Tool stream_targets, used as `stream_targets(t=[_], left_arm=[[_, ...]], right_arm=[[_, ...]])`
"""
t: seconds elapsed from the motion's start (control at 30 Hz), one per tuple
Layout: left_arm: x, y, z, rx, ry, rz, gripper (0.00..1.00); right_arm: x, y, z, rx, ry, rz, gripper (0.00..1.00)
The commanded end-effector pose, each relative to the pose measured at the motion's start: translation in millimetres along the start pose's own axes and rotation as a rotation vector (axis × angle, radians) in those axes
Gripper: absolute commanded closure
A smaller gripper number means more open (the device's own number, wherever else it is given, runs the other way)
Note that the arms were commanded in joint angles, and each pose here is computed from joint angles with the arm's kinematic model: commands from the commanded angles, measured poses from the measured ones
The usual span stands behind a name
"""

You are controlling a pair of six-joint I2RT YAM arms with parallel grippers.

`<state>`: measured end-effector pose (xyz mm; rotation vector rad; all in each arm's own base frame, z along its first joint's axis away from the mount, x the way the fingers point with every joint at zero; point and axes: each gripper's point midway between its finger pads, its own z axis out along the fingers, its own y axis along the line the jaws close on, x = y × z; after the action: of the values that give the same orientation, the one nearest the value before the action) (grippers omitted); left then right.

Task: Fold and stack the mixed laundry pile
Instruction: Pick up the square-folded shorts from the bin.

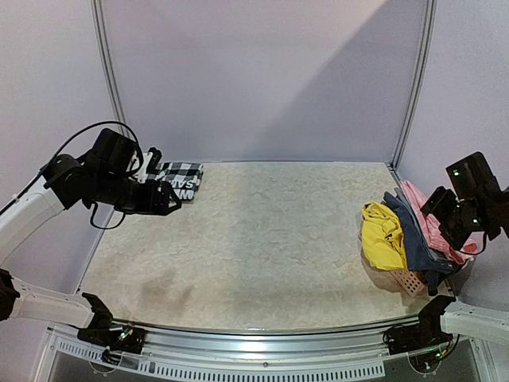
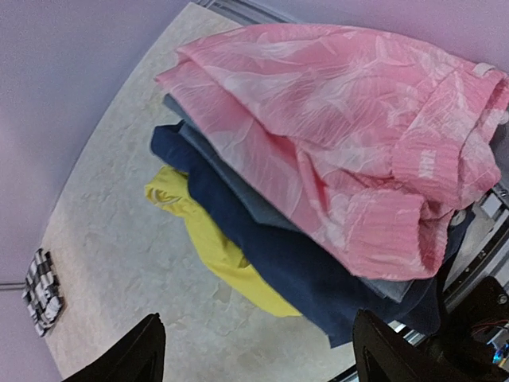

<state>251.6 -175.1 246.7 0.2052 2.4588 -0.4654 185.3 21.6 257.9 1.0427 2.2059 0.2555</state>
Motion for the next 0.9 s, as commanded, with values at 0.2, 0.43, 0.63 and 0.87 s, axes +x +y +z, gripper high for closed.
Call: stream_targets(t=[0.2,0.43,0.63,0.87], left_arm=[[24,-10,-2,-0.018,0.059,0.028,0.15],[30,-10,-1,-0.024,0.075,0.034,0.16],[27,-15,5,-0.021,0.088,0.052,0.16],[23,-26,15,-0.006,0.101,0.070,0.16]], right_arm=[[-12,-53,27,0.253,0.100,-0.051,0.19],[-6,-64,36,0.273,0.125,-0.061,0.23],[-2,-76,32,0.299,0.115,-0.056,0.25],[1,-79,29,0.291,0.119,-0.074,0.25]])
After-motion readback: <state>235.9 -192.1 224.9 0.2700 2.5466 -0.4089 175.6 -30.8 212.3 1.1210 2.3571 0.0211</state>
